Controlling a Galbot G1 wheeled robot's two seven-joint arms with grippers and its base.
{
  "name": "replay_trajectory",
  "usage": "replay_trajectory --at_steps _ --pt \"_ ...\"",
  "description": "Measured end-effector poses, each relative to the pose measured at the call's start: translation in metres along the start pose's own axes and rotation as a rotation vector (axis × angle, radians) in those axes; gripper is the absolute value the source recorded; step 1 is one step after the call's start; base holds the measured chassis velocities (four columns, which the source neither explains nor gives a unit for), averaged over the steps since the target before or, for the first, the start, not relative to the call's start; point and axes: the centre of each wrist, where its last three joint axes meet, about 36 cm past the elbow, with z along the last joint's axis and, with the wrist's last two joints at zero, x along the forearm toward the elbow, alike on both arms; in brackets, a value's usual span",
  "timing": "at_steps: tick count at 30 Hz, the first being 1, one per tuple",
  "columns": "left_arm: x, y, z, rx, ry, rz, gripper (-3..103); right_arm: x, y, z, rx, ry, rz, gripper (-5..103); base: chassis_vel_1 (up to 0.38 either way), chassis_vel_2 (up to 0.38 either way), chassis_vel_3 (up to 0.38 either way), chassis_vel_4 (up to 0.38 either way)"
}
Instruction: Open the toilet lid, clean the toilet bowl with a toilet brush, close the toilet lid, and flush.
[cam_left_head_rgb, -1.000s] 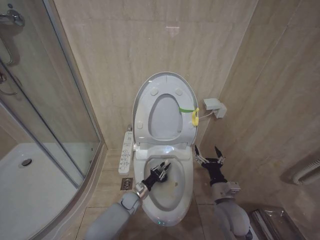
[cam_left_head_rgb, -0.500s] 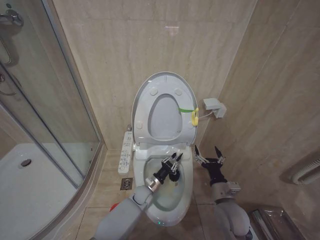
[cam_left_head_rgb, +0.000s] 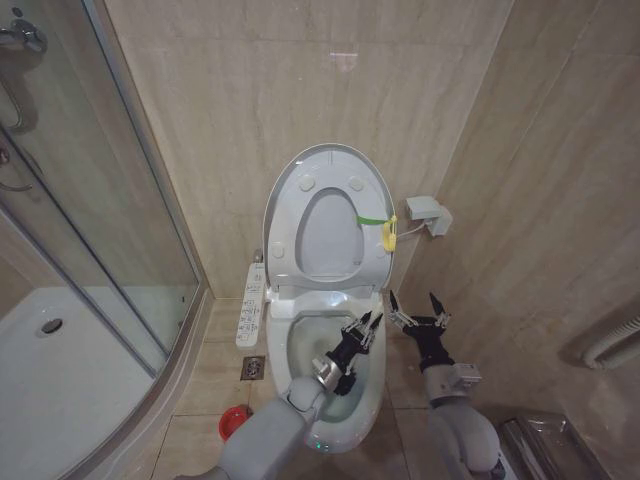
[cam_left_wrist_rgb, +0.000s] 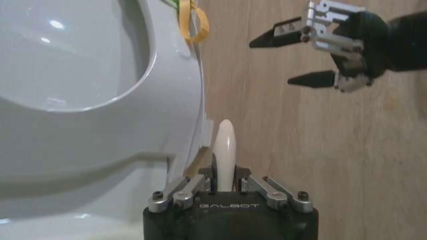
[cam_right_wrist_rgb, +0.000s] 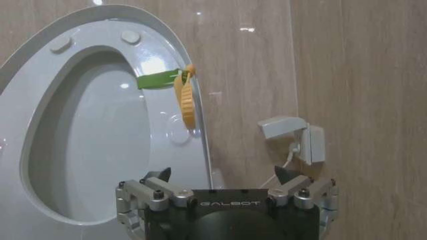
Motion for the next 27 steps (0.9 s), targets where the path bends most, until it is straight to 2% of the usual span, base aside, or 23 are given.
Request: replay_trajectory --at_steps 3,5,12,15,18,19,21,24,27 --pt "0.014 0.004 0.004 -0.014 0.031 0.003 20 0.0 0.0 0.0 0.0 0.0 0.0 100 0.0 0.0 0.0 0.0" --pt "0.029 0.011 0.009 -0.042 0.066 0.007 20 0.0 0.0 0.0 0.0 0.0 0.0 100 0.0 0.0 0.0 0.0" --pt "0.051 0.033 0.007 -0.098 0.104 0.012 20 0.0 0.0 0.0 0.0 0.0 0.0 100 0.0 0.0 0.0 0.0" --pt "0.049 0.034 0.001 -0.101 0.08 0.009 19 0.0 0.0 0.0 0.0 0.0 0.0 100 0.0 0.0 0.0 0.0" --pt "0.03 0.021 -0.01 -0.089 -0.028 0.013 19 0.0 0.0 0.0 0.0 0.0 0.0 100 0.0 0.0 0.0 0.0" --pt "0.03 0.021 -0.01 -0.089 -0.028 0.013 19 0.0 0.0 0.0 0.0 0.0 0.0 100 0.0 0.0 0.0 0.0" --pt "0.019 0.012 -0.014 -0.077 -0.082 0.016 19 0.0 0.0 0.0 0.0 0.0 0.0 100 0.0 0.0 0.0 0.0" --pt "0.013 0.004 -0.014 -0.053 -0.106 0.011 19 0.0 0.0 0.0 0.0 0.0 0.0 100 0.0 0.0 0.0 0.0" --pt "0.015 -0.001 -0.011 -0.035 -0.099 0.008 19 0.0 0.0 0.0 0.0 0.0 0.0 100 0.0 0.0 0.0 0.0"
